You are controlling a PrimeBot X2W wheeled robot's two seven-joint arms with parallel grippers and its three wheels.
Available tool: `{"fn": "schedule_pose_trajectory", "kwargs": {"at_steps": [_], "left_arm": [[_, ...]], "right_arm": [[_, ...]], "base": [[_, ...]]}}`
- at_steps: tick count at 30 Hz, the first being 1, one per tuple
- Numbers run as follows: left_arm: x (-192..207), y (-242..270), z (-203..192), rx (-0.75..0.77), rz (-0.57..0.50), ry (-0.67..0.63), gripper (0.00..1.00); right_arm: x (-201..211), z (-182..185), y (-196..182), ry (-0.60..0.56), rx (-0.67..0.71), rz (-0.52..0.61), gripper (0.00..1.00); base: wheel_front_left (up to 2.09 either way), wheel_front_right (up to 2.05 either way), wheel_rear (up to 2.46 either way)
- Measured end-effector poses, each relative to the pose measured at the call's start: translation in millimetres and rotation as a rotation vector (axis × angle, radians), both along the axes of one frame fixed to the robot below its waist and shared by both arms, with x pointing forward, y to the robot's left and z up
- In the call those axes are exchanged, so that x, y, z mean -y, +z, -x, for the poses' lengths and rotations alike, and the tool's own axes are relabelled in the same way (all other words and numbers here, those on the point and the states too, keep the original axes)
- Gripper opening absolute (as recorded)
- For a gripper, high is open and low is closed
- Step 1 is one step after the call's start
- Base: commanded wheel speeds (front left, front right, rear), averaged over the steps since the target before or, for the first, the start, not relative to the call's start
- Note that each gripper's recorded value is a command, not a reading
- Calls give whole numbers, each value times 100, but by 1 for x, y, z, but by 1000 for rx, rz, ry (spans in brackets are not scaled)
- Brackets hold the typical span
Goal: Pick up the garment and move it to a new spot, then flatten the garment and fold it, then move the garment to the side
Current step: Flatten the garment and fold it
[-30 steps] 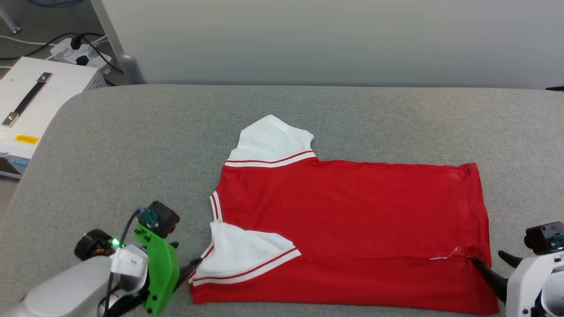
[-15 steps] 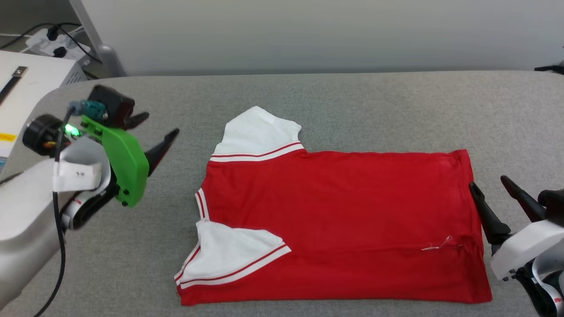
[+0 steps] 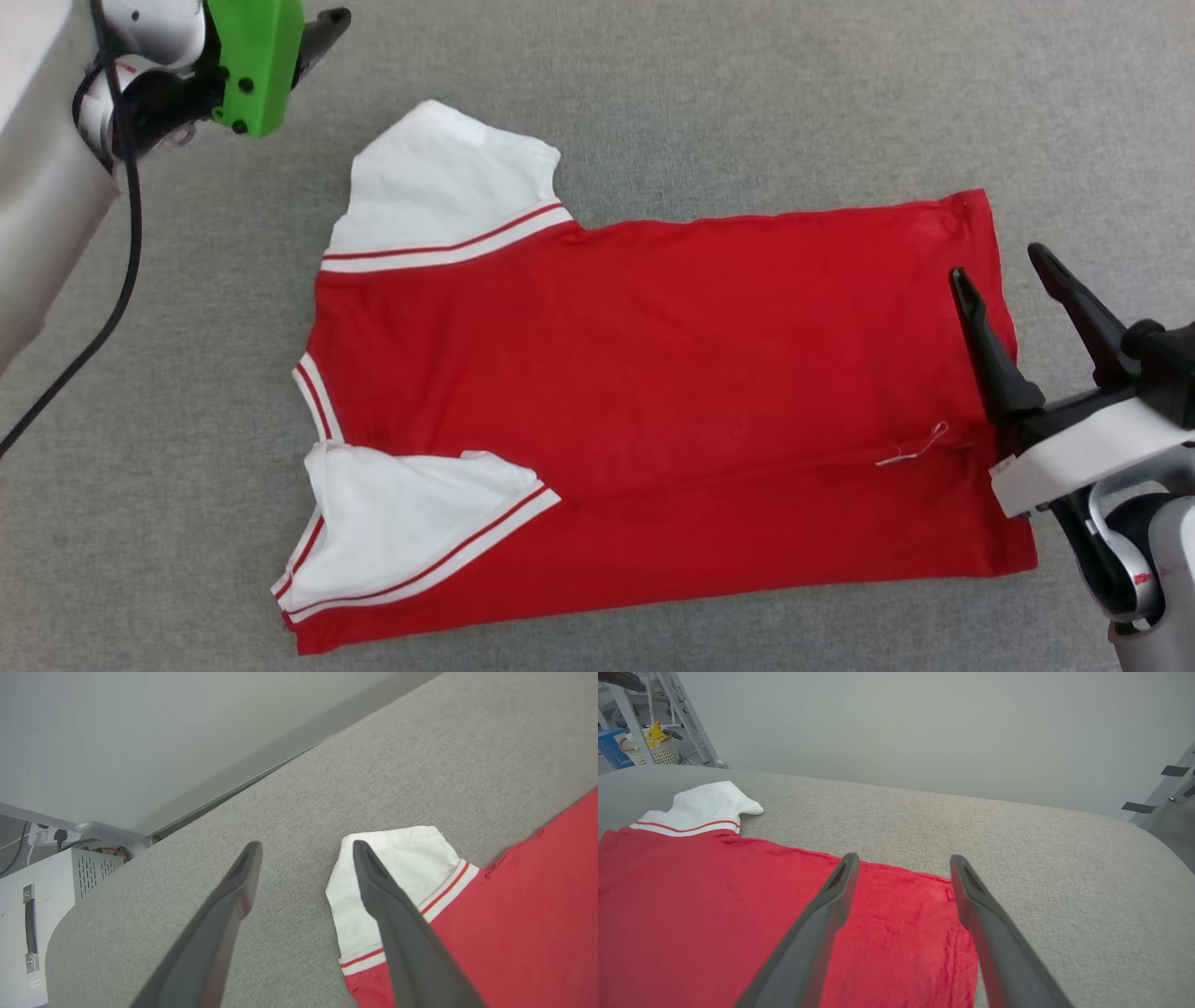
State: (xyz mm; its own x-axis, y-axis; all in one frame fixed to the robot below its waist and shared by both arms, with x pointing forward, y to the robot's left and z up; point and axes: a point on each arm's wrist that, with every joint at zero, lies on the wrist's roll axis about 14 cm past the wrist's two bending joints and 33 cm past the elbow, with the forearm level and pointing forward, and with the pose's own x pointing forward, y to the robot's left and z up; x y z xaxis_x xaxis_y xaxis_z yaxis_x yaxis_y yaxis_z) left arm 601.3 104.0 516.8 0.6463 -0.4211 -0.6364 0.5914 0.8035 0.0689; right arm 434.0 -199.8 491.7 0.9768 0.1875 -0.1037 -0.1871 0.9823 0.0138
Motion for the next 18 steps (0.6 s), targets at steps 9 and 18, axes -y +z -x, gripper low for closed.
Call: {"fn": "schedule_pose_trajectory", "kwargs": {"at_steps": [9,18], "left_arm": [[16,-110,-5,-287,-118,-42,100],[21,-155,6,-392,-145,-64,55]], "right_arm": [[6,-17,-40,-13,-76,15,100],[17,-15,-54,-40,-112,32,100]], "base": [[0,0,0],[0,0,0]]}}
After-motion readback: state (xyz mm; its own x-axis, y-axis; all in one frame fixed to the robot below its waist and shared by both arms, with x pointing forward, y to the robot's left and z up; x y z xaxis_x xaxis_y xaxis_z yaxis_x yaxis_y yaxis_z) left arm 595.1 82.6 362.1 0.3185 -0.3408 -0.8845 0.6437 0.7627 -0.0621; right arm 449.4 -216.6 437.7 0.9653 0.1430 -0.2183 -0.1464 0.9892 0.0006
